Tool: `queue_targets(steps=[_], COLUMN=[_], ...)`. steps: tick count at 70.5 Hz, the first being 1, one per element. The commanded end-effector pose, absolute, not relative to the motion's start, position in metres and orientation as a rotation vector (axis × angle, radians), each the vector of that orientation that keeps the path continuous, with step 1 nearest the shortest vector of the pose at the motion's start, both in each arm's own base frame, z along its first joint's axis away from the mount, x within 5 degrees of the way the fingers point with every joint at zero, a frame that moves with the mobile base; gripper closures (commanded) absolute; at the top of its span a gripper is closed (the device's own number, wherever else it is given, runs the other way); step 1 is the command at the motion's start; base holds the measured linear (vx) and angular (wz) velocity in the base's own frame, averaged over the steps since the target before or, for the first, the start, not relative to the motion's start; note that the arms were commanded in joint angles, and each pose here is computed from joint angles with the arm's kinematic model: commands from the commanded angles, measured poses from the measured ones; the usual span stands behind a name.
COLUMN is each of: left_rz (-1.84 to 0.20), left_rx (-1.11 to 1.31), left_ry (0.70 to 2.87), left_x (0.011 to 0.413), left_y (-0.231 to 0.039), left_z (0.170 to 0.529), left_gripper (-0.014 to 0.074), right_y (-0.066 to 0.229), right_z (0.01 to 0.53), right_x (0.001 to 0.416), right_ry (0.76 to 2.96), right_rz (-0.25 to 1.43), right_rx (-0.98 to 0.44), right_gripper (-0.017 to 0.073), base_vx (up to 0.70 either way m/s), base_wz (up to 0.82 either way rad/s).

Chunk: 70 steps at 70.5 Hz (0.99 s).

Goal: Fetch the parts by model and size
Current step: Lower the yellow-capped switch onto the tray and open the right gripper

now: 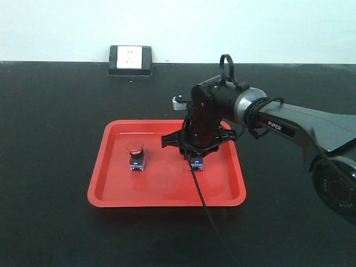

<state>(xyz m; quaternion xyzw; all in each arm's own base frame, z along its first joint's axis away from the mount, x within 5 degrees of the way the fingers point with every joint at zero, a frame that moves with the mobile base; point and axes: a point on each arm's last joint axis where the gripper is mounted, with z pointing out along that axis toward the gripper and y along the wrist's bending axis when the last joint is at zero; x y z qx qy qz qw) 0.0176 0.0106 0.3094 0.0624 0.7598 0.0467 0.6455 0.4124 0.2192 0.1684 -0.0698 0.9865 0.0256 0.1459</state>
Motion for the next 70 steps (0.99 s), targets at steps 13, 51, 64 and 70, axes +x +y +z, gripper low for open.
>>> queue_targets(steps=[13,51,64,70], left_rz=[0.1,0.111,0.111,0.111], left_rx=[0.146,0.159,0.159,0.159], left_ry=[1.658,1.658,1.658,1.658], left_x=[0.0182,0.0182,0.0182,0.0182], left_y=[0.0095,0.0095,0.0095,0.0095], left_z=[0.3213,0.3212,0.3212,0.3212], left_gripper=[0.06,0.06,0.06,0.06], right_y=[0.2193,0.2191,0.2188,0.2187], right_z=[0.199,0.1988,0.2004,0.202], right_x=[0.419,0.4186,0.4183,0.418], right_ry=[2.727,2.729,2.726,2.724], right_rz=[0.12,0.112,0.112,0.113], right_rx=[-0.213,-0.242,-0.242,-0.242], right_gripper=[0.056,0.0085,-0.016,-0.0169], base_vx=[0.0,0.0,0.0,0.0], base_wz=[0.0,0.0,0.0,0.0])
